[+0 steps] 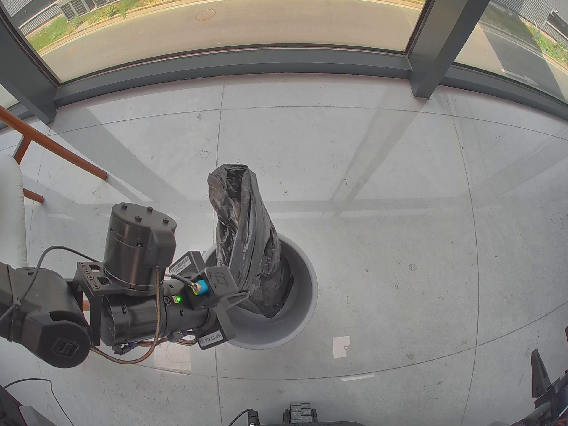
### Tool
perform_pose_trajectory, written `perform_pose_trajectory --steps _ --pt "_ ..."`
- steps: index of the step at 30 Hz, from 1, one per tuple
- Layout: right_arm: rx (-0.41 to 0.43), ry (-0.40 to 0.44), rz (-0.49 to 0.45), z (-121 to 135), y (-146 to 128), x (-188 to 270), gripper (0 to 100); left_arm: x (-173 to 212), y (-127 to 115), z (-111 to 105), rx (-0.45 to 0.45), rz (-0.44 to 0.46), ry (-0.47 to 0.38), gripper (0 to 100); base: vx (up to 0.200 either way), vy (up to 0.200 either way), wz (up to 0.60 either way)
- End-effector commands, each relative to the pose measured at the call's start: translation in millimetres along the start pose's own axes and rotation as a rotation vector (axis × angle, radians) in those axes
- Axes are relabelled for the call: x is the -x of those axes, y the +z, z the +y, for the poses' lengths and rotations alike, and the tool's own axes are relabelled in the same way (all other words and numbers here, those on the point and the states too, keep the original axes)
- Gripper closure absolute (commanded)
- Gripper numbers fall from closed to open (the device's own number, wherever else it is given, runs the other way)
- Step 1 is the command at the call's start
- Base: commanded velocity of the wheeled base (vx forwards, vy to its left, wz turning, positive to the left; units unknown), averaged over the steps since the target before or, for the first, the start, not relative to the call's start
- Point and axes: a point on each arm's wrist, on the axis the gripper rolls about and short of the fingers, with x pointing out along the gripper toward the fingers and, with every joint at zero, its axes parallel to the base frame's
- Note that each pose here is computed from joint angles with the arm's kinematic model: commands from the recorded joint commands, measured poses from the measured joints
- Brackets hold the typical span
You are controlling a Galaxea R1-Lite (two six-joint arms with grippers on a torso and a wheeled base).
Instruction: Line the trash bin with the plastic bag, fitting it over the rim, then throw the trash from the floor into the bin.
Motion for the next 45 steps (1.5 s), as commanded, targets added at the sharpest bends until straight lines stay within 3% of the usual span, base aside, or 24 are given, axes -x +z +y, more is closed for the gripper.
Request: perform_pose_trajectory --steps 1,3,5,7,10,11,12,13,16,18,20,21,22,24,28,36,45 --pt "-0.059 -0.019 0.061 0 -2 -4 0 -3 -6 -7 -0.250 0.022 -0.039 100 0.000 0.000 0.00" --pt "-0.051 -0.008 0.071 0 -2 -5 0 -3 -7 -9 -0.277 0.023 -0.046 100 0.000 0.000 0.00" --pt "0.080 0.116 -0.069 0 27 -1 0 -4 -14 -15 -0.309 0.040 -0.070 100 0.000 0.000 0.00" --pt "0.108 0.124 -0.053 1 56 -17 0 -2 -17 -19 -0.310 0.047 -0.078 100 0.000 0.000 0.00" --pt "-0.095 0.161 0.027 2 92 -44 0 -3 -16 -18 -0.310 0.043 -0.073 100 0.000 0.000 0.00" --pt "-0.239 0.191 0.071 4 107 -55 0 -4 -15 -17 -0.310 0.042 -0.072 100 0.000 0.000 0.00" --pt "-0.288 0.202 0.095 5 112 -60 0 -4 -15 -17 -0.310 0.041 -0.071 100 0.000 0.000 0.00" --pt "-0.441 0.258 0.212 13 123 -81 0 -4 -15 -17 -0.311 0.041 -0.073 100 0.000 0.000 0.00" --pt "-0.582 0.299 0.384 31 140 -116 0 -4 -16 -19 -0.311 0.046 -0.079 100 0.000 0.000 0.00" --pt "-0.616 0.301 0.458 41 152 -137 0 -4 -17 -20 -0.312 0.048 -0.081 100 0.000 0.000 0.00" --pt "-0.596 0.306 0.557 55 160 -159 0 -4 -16 -20 -0.312 0.047 -0.080 100 0.000 0.000 0.00" --pt "-0.596 0.306 0.557 55 160 -159 0 -4 -16 -20 -0.312 0.047 -0.080 100 0.000 0.000 0.00" --pt "-0.570 0.352 0.638 72 165 -170 0 -3 -16 -20 -0.312 0.046 -0.078 100 0.000 0.000 0.00" --pt "-0.538 0.392 0.713 89 166 -177 0 -3 -16 -20 -0.312 0.046 -0.078 100 0.000 0.000 0.00" --pt "-0.485 0.443 0.801 123 160 -196 0 -2 -16 -20 -0.313 0.043 -0.077 100 0.000 0.000 0.00" --pt "-0.429 0.489 0.872 179 151 -237 0 -4 -16 -20 -0.313 0.047 -0.079 100 0.000 0.000 0.00" --pt "-0.384 0.498 0.880 216 142 -255 0 -4 -16 -19 -0.310 0.049 -0.074 100 0.000 0.000 0.00"
